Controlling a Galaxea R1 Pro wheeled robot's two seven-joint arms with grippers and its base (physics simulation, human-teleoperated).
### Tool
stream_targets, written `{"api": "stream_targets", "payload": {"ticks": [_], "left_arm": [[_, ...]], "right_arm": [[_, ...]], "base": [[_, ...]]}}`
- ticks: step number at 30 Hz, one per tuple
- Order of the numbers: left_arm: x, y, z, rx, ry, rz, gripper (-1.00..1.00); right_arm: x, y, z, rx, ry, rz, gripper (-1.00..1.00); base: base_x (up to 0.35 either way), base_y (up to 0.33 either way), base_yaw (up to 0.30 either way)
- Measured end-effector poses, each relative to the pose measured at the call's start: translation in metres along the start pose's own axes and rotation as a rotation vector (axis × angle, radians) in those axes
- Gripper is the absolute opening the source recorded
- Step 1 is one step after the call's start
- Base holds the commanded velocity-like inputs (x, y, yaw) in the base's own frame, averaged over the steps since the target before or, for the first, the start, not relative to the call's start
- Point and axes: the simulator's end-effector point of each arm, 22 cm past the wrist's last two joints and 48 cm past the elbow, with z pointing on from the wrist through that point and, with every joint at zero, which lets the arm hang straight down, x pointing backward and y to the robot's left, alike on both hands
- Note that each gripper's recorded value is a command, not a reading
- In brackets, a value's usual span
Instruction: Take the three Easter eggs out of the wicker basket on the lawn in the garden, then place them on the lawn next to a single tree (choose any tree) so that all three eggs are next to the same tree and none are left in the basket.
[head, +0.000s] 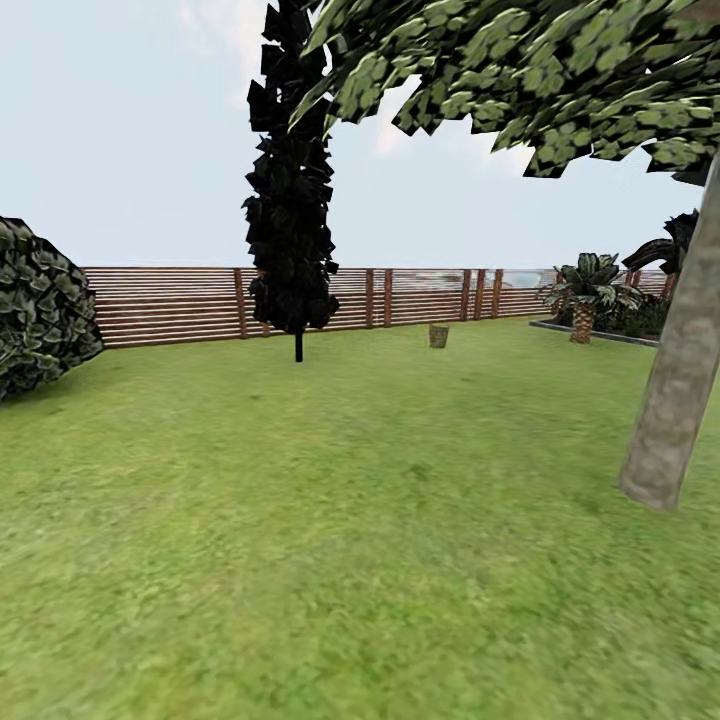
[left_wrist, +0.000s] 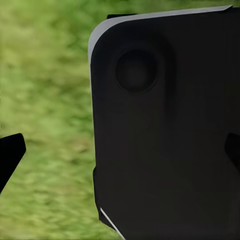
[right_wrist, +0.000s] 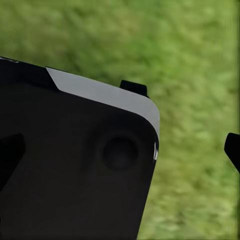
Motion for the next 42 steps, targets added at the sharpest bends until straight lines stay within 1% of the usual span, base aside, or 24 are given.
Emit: {"api": "stream_targets", "payload": {"ticks": [4, 6, 8, 13, 18, 22, 27, 32, 37, 42], "left_arm": [[0.000, 0.001, 0.000, -0.001, 0.000, 0.000, 1.00], [0.000, 0.001, 0.000, -0.001, 0.000, -0.001, 1.00], [0.000, 0.001, 0.000, -0.001, 0.000, -0.002, 1.00], [0.000, 0.001, 0.000, 0.000, -0.001, -0.001, 1.00], [0.000, 0.000, 0.000, 0.001, -0.001, 0.001, 1.00], [0.001, -0.001, 0.000, 0.002, 0.002, 0.001, 1.00], [0.001, 0.001, 0.000, -0.001, 0.002, -0.001, 1.00], [0.000, 0.002, 0.000, -0.003, -0.001, -0.003, 1.00], [-0.001, 0.001, 0.000, -0.002, -0.002, -0.003, 1.00], [-0.004, 0.002, 0.000, -0.002, -0.009, -0.003, 1.00]], "right_arm": [[-0.005, -0.001, 0.000, 0.003, -0.010, -0.005, 1.00], [-0.022, -0.006, 0.001, 0.012, -0.046, 0.002, 1.00], [-0.026, -0.008, 0.001, 0.014, -0.054, 0.003, 1.00], [-0.028, -0.009, 0.001, 0.016, -0.061, 0.003, 1.00], [-0.026, -0.009, 0.001, 0.015, -0.056, -0.013, 1.00], [-0.024, -0.013, 0.000, 0.018, -0.052, -0.023, 1.00], [-0.023, -0.009, 0.000, 0.011, -0.050, -0.031, 1.00], [-0.022, -0.011, 0.000, 0.013, -0.047, -0.016, 1.00], [-0.002, -0.007, 0.000, 0.004, -0.006, -0.015, 1.00], [0.000, -0.007, 0.000, 0.004, -0.002, -0.013, 1.00]], "base": [[0.016, 0.000, -0.001], [0.002, 0.000, 0.000], [0.001, 0.000, 0.000], [0.000, 0.000, 0.000], [0.033, 0.000, 0.000], [0.267, 0.000, 0.000], [0.326, 0.000, 0.000], [0.334, 0.000, 0.000], [0.334, 0.000, 0.000], [0.334, 0.000, 0.000]]}}
